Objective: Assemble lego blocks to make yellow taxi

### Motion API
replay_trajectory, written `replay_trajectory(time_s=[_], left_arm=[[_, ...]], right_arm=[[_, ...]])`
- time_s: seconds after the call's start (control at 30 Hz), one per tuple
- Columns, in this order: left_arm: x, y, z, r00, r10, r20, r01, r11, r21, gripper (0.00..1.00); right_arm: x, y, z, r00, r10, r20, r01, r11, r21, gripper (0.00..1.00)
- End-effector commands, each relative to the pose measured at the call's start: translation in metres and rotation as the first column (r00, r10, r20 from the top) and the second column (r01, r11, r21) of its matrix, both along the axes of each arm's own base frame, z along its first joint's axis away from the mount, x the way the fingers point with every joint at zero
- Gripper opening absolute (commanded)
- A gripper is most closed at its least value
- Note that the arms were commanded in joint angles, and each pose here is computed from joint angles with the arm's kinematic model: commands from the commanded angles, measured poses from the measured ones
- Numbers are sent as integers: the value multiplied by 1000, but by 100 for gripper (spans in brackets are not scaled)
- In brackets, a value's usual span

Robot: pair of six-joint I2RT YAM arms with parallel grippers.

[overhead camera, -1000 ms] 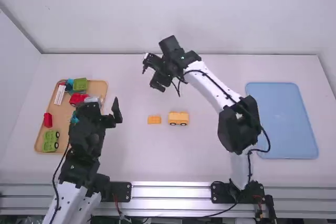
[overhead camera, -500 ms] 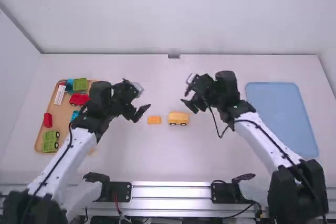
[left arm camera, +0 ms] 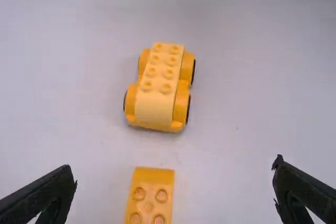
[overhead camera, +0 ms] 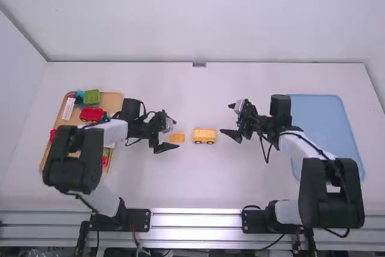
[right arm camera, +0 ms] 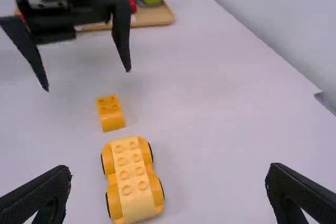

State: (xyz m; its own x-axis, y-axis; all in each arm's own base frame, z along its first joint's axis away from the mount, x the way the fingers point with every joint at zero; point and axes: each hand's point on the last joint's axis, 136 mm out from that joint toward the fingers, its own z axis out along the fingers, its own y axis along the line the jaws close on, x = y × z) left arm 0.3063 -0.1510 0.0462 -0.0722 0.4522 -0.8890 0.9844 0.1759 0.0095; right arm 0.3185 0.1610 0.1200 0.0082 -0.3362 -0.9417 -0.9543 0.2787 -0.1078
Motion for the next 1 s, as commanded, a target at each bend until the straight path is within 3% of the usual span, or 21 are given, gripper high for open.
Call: replay_trajectory(time_s=[0.0,0.13,0.33,0.4,0.5,0.7,0.97], left_arm=[[5,4,9,997,-42,66,50,989,-138,100],[7,8,-12,998,-45,51,54,983,-174,98],[8,-1,-36,996,-71,49,77,989,-129,92],[8,-3,-42,995,-78,55,83,991,-101,87],[13,-2,-51,999,-46,13,46,997,-63,69],[14,1,-57,999,-32,-5,32,998,-52,65],[12,0,-64,999,-35,-15,34,999,-27,48]], right_arm=[[-12,8,3,996,84,-4,-84,993,78,99],[-11,9,2,996,90,10,-90,993,76,98],[-10,9,4,996,92,21,-93,993,78,99],[-10,9,3,996,90,19,-91,993,78,98],[-10,9,4,996,90,16,-91,993,80,99],[-10,9,4,996,89,15,-90,993,80,99],[-10,9,4,996,87,7,-87,993,82,98]])
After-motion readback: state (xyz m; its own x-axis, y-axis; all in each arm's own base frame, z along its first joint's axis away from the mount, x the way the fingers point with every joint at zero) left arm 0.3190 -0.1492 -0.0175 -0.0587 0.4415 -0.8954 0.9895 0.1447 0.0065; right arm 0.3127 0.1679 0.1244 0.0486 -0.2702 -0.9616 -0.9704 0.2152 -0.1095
